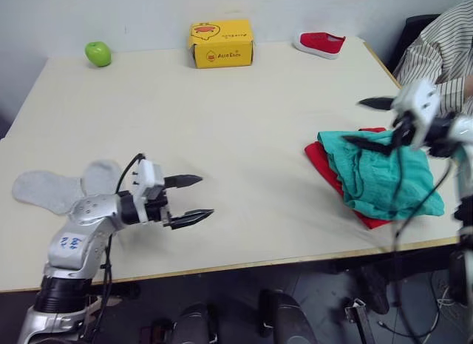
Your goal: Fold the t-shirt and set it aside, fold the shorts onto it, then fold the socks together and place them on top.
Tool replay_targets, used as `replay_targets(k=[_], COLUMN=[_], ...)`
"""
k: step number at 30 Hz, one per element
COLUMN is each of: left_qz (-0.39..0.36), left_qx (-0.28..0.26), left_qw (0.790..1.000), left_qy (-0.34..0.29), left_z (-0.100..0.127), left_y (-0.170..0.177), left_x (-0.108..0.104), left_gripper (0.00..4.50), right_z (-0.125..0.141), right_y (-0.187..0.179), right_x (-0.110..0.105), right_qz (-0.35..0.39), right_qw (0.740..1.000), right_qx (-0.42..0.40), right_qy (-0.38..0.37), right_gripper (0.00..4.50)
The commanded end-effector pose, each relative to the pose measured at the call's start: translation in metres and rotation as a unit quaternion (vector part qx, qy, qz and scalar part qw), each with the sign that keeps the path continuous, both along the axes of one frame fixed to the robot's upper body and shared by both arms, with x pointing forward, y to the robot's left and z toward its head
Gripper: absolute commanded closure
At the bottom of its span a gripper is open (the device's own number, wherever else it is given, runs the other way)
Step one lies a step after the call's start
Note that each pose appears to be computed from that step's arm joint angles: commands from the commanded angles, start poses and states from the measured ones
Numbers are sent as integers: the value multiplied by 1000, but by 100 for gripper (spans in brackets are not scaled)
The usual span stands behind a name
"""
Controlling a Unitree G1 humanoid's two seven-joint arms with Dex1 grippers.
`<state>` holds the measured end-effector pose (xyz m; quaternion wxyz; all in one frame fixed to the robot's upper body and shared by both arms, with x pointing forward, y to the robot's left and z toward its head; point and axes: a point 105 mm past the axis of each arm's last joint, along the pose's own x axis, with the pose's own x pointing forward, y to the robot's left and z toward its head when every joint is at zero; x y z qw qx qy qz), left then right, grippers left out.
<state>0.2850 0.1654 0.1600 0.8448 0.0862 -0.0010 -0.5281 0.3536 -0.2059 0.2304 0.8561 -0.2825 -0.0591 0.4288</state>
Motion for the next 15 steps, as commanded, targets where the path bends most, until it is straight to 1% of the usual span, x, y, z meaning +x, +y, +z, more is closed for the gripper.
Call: replay_targets(k=[1,2,4,8,10,12,13,14,15], left_qz=[84,113,147,236,303,377,397,432,453], left_qx=[-3,0,4,2,7,8,9,5,2], left_qw=[996,993,988,971,951,925,916,901,891], left_qy=[-23,-27,-33,-49,-54,-50,-49,-39,-32], left_z=[3,2,3,9,8,2,-1,-7,-11], left_y=[41,55,72,112,143,177,186,201,209], left_x=[2,-2,-7,-22,-35,-52,-57,-70,-79], left_gripper=[0,0,0,0,0,0,0,0,0], right_z=[-17,-34,-51,-63,-64,-67,-68,-71,-72], right_y=[27,36,46,61,73,82,84,86,86], right_x=[-17,-19,-22,-18,-18,-22,-24,-28,-32], right_qz=[16,20,27,29,40,54,59,66,70], right_qw=[999,999,998,994,992,992,992,992,992], right_qx=[47,50,62,105,116,114,113,110,109], right_qy=[-5,-4,0,3,-1,-6,-7,-9,-10], right_gripper=[8,8,8,8,8,8,8,8,8])
